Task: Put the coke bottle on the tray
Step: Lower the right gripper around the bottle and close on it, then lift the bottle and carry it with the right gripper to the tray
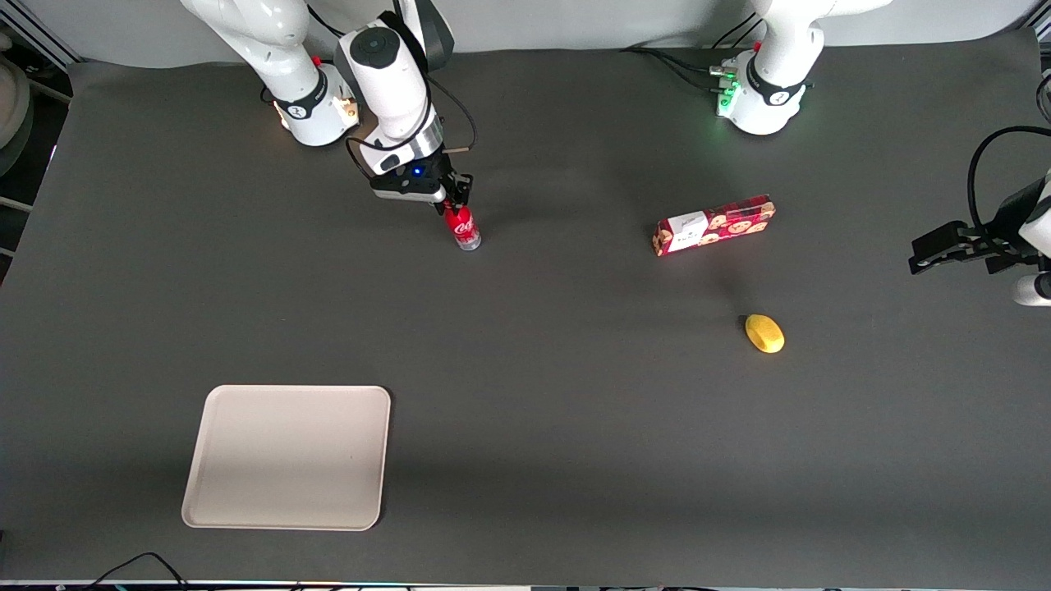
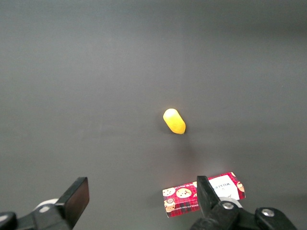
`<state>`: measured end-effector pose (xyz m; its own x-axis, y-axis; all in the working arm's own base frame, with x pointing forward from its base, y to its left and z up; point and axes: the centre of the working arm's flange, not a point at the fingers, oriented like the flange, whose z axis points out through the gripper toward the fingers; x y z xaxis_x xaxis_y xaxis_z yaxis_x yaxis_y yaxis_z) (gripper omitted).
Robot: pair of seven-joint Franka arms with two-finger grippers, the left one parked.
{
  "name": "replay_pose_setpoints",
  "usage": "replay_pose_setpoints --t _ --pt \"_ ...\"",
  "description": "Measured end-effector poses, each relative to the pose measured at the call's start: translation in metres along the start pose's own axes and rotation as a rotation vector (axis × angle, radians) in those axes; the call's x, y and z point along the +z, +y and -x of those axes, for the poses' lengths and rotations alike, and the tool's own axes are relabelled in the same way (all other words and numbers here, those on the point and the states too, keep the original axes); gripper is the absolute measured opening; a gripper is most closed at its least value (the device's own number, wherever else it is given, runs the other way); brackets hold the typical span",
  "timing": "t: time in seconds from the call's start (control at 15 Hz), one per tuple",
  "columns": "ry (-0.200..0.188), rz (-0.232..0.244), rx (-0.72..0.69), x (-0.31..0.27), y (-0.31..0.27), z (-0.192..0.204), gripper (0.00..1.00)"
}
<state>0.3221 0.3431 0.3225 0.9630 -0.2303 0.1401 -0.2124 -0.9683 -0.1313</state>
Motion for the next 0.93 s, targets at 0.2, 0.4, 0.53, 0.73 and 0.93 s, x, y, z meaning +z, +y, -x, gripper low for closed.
replay_pose_setpoints --t 0.2,0.4,0.53,0.73,0.93 --pt "0.005 -0.019 0.026 -0.015 -0.009 -0.019 0.3" --pt "-0.03 -0.023 0.073 -0.049 -0.023 -0.056 0.3" --pt "-0.047 -0.027 0.102 -0.086 -0.03 -0.084 0.3" --pt "-0.061 -0.005 0.122 -0.158 -0.029 -0.126 0.3" --pt "-0.065 0.013 0.129 -0.221 -0.024 -0.15 0.3"
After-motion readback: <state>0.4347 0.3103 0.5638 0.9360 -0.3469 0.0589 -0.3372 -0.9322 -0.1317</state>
